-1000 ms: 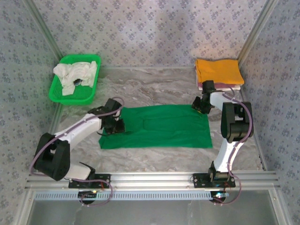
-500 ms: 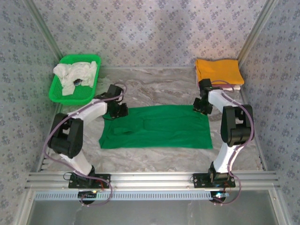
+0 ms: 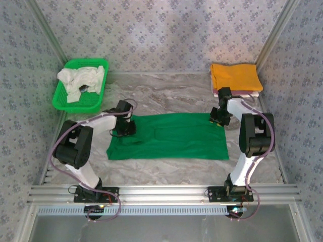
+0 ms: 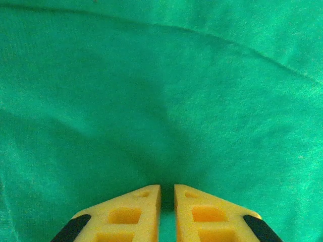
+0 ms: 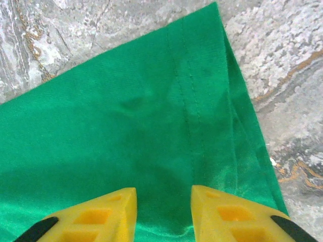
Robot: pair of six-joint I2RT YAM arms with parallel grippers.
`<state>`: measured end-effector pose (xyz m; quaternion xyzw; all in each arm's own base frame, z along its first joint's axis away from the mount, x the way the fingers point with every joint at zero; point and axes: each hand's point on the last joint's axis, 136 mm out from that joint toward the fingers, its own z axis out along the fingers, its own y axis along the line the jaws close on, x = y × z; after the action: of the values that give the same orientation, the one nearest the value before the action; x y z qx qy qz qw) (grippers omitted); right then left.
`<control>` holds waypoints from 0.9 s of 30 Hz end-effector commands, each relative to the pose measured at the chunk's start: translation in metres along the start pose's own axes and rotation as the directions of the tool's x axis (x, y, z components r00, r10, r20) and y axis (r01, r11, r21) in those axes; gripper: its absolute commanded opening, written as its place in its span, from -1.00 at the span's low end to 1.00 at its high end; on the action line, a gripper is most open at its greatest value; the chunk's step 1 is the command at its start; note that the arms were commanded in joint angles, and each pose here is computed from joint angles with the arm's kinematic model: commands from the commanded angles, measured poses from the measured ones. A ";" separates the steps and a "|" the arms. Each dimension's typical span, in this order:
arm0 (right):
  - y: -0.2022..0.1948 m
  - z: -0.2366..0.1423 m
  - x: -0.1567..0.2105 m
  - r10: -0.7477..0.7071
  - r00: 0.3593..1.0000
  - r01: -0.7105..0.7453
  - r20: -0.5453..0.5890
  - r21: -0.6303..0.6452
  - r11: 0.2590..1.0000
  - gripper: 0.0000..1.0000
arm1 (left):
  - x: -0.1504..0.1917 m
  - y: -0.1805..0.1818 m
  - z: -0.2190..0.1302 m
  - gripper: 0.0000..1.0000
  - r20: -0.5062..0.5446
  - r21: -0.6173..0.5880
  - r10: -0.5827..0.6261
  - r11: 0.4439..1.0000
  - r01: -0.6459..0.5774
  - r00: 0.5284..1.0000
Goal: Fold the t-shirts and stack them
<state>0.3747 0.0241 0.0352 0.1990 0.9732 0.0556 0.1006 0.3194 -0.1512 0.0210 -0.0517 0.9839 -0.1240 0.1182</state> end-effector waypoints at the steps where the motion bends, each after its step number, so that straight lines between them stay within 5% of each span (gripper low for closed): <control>1: -0.001 0.010 0.003 0.007 1.000 -0.007 -0.028 -0.006 1.000 -0.35 | 0.002 0.007 0.000 -0.71 0.012 -0.025 -0.001 1.000 0.002 1.000; 7: -0.002 0.014 0.002 0.025 0.999 -0.026 -0.029 -0.008 1.000 -0.52 | 0.000 0.009 0.000 -0.70 0.016 -0.026 -0.003 1.000 0.003 1.000; 9: -0.004 0.015 0.002 0.026 0.999 -0.026 -0.027 0.002 1.000 -0.75 | 0.000 0.011 0.001 -0.71 0.017 -0.034 -0.003 0.999 0.004 1.000; 15: -0.012 0.001 0.000 0.025 1.000 -0.025 -0.001 0.041 0.999 -1.00 | 0.002 0.021 0.000 -0.72 0.023 -0.057 -0.019 0.998 0.020 1.000; 27: -0.021 -0.024 0.017 0.030 0.999 -0.029 -0.011 0.060 0.998 -1.00 | 0.003 0.032 -0.004 -0.73 0.028 -0.080 -0.031 0.996 0.033 0.999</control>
<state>0.3673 0.0142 0.0564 0.2094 0.9704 0.0390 0.1139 0.3246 -0.1391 0.0215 -0.0656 0.9813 -0.1187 0.1368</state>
